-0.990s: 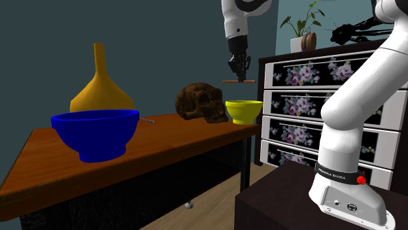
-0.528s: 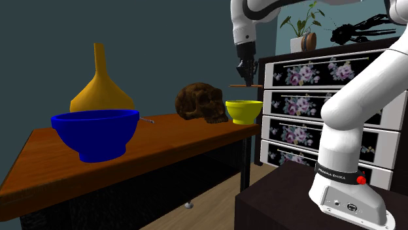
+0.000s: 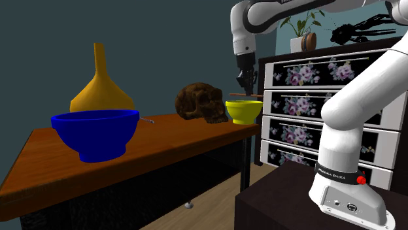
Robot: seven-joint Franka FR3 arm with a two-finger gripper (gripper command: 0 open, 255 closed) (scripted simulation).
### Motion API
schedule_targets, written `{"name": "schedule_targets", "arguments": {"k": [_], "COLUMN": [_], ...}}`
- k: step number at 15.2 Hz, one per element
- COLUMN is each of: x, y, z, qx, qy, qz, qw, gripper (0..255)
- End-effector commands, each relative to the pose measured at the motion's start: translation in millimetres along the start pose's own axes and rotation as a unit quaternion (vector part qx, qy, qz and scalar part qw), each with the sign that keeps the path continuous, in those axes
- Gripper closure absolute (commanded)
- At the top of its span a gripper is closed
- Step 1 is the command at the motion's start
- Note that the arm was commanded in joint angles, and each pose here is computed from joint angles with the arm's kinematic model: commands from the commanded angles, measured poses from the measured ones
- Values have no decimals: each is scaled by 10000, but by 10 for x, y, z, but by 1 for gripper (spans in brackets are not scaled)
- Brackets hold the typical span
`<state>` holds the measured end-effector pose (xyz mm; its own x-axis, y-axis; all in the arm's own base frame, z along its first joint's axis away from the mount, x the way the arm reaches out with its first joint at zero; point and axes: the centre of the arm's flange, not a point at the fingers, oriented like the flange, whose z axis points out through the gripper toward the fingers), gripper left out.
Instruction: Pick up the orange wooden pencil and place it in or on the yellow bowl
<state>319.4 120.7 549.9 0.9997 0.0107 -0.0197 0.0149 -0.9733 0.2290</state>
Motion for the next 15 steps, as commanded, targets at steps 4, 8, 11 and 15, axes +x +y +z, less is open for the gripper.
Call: {"name": "schedule_targets", "arguments": {"k": [4, 8, 11, 15], "x": [5, 6, 6, 5], "y": [-62, -63, -63, -62], "z": [239, 239, 239, 241], "qx": [1, 1, 1, 1], "qy": [2, 2, 2, 2], "qz": [0, 0, 0, 0], "qw": [10000, 10000, 10000, 10000], "gripper": [255, 255, 255, 0]}}
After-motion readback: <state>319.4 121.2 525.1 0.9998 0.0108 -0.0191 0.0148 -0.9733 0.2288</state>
